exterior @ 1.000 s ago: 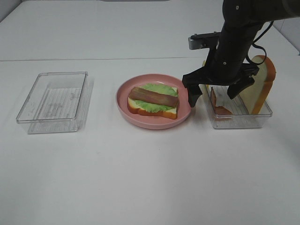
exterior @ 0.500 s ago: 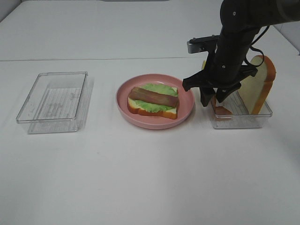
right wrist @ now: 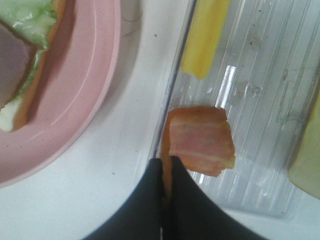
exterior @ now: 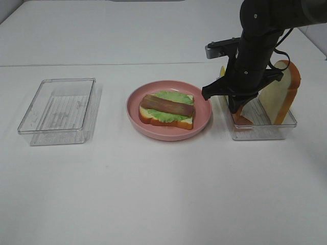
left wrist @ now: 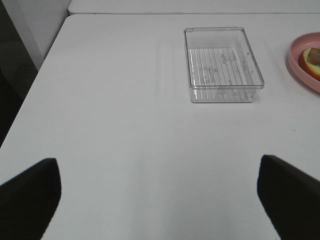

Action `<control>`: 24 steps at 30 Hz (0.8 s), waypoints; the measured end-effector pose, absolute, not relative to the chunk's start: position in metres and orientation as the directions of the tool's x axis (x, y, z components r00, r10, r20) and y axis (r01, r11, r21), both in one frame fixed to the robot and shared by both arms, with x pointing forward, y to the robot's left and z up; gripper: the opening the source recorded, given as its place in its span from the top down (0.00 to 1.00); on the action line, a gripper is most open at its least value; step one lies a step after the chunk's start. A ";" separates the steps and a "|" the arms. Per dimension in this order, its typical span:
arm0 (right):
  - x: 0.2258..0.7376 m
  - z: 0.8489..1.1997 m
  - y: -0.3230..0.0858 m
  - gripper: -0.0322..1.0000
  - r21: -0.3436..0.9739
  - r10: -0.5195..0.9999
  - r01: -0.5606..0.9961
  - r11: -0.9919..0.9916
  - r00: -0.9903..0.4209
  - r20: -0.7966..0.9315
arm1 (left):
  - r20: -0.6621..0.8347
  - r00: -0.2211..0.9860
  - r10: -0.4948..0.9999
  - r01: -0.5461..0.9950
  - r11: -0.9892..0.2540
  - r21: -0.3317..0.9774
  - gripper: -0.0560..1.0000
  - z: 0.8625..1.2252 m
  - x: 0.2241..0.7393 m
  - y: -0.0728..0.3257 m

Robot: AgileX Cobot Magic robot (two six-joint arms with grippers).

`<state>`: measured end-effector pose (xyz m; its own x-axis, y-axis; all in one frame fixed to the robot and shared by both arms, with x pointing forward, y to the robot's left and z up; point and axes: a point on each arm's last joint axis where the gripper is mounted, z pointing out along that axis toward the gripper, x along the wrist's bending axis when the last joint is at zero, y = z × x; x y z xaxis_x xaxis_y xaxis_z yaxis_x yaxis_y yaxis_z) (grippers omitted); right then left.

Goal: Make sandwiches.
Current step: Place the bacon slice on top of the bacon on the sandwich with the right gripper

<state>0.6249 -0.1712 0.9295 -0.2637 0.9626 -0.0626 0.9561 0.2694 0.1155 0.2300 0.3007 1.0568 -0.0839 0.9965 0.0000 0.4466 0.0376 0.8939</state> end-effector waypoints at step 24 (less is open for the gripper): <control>0.587 1.036 -0.185 0.95 0.212 0.962 0.939 0.272 -0.264 -0.064 | 0.000 -0.084 0.996 0.447 0.038 0.894 0.01 1.057 0.230 0.301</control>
<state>0.5870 -0.1850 1.0359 -0.2640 0.9624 -0.0637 0.9387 0.2715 0.2125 0.2300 0.3007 1.0568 -0.0839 0.9965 0.0000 0.4466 0.0376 0.8939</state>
